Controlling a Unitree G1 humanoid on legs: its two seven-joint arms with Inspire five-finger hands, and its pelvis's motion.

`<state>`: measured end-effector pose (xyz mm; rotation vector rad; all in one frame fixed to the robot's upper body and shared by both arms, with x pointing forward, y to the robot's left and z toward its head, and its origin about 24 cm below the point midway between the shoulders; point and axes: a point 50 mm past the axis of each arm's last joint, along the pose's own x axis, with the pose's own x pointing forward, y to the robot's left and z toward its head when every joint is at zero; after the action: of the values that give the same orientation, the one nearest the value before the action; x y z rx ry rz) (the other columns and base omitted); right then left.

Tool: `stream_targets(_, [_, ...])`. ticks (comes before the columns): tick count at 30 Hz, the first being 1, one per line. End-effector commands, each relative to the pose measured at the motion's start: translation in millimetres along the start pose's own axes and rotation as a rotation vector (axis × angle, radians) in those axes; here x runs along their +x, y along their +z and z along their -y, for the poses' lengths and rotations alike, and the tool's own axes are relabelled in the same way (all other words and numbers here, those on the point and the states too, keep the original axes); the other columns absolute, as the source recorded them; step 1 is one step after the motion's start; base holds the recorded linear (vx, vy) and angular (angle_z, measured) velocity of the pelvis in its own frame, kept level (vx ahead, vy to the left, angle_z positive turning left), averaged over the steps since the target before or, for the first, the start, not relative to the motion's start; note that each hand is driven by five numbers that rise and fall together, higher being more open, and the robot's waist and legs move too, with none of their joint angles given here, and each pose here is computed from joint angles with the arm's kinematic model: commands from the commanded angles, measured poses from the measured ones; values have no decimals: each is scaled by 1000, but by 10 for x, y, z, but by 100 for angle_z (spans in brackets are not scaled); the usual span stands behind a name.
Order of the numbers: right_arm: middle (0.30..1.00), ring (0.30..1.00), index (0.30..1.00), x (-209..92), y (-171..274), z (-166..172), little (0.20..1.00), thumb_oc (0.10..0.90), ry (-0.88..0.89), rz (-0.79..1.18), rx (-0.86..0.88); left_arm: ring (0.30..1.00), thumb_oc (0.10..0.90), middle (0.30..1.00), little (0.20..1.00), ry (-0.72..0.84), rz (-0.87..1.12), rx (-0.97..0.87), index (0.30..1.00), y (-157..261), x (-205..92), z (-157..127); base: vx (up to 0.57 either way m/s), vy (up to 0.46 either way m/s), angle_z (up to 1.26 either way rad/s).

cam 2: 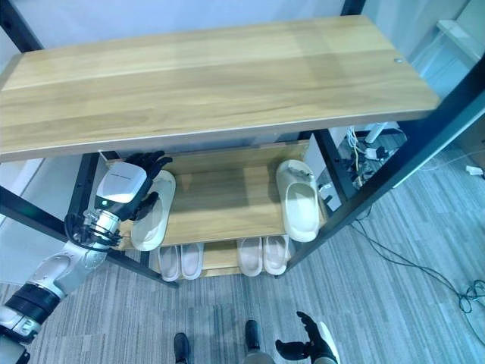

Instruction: Arrange the slippers neatly on the shoe rack.

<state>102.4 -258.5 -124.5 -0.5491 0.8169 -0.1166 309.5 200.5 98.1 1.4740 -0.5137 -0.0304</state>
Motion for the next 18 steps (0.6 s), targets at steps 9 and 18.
stream_targets(9, [900,900,900,-35,0,82,900,800,-34,49,-22,900,800,900,900,234,-149,-29,900,-336,76,-405,15,0,-1])
stream_targets(18, [900,900,900,-37,110,80,900,800,-40,101,-50,900,800,900,900,206,-197,-99,900,-318,-14,-248,14,-5,-1])
